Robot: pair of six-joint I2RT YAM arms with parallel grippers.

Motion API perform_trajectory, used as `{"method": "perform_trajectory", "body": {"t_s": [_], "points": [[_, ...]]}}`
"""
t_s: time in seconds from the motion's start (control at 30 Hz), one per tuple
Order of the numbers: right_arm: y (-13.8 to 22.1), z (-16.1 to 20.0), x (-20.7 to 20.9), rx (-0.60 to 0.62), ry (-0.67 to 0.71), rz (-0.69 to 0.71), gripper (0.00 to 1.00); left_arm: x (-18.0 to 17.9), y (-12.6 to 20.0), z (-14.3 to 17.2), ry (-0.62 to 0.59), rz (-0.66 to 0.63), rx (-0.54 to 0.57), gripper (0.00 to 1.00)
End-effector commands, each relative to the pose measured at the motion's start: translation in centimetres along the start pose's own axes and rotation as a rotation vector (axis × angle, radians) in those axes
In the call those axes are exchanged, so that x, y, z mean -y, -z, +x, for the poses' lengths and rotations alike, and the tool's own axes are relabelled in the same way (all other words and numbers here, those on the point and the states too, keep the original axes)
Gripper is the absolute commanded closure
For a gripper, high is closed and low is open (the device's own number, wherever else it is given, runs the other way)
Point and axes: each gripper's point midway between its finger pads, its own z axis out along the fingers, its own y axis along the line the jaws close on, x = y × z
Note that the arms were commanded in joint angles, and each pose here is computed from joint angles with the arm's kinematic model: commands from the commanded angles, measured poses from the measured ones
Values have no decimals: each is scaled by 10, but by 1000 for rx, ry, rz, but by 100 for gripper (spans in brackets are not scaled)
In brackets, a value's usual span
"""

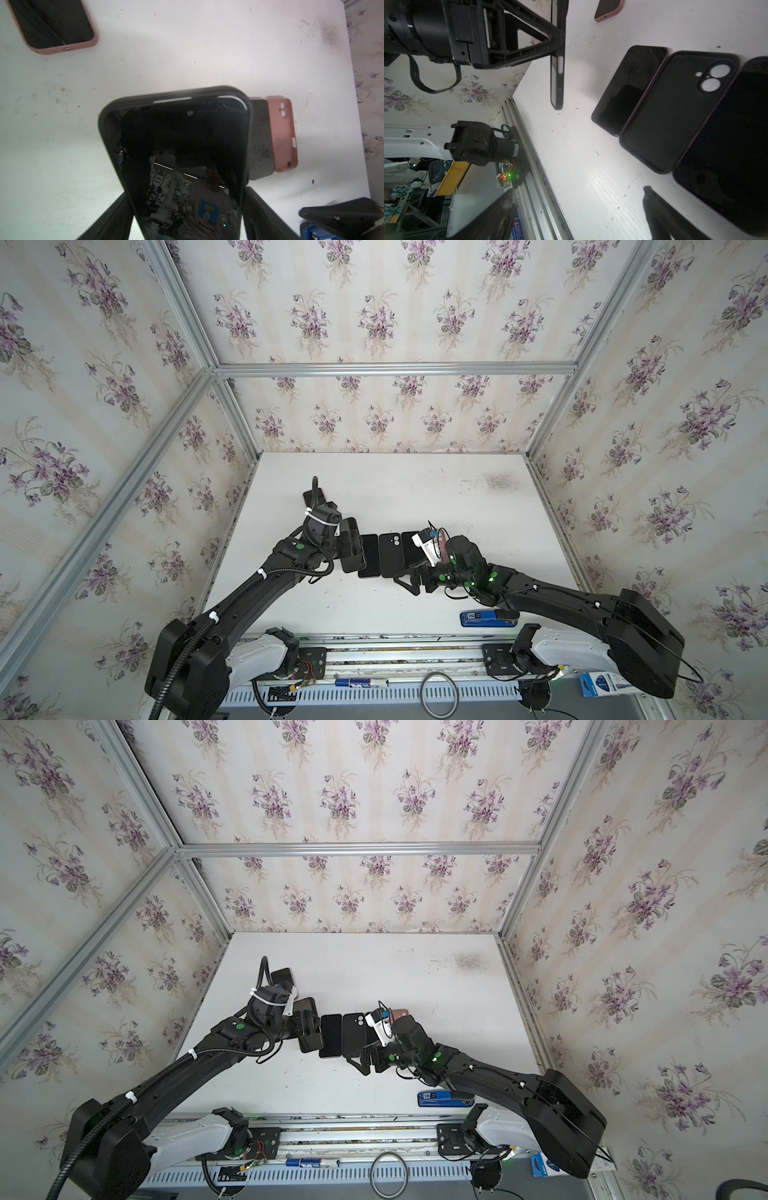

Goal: Take the phone out of the phone case
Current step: Pick up the phone from the middle-left of the table, then pass the phone.

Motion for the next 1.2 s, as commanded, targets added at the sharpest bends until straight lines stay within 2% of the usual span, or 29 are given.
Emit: {"method": "perform_trajectory", "body": {"t_s": [0.0, 0.27, 0.63, 0.87, 1.17], "points": [[-5, -23, -28, 69, 60, -113, 5, 21, 7, -12, -10, 32, 63, 50], [-23, -24, -35, 54, 62, -142, 10, 59, 18, -9, -56, 97, 82, 50], [-37, -31, -33, 50, 47, -142, 28, 84, 28, -1, -94, 143, 101, 50], [-42, -33, -35, 46, 25, -158, 48, 89, 28, 3, -102, 157, 104, 50], [-41, -34, -37, 44, 6, -164, 78, 97, 28, 7, -117, 191, 123, 50]]}}
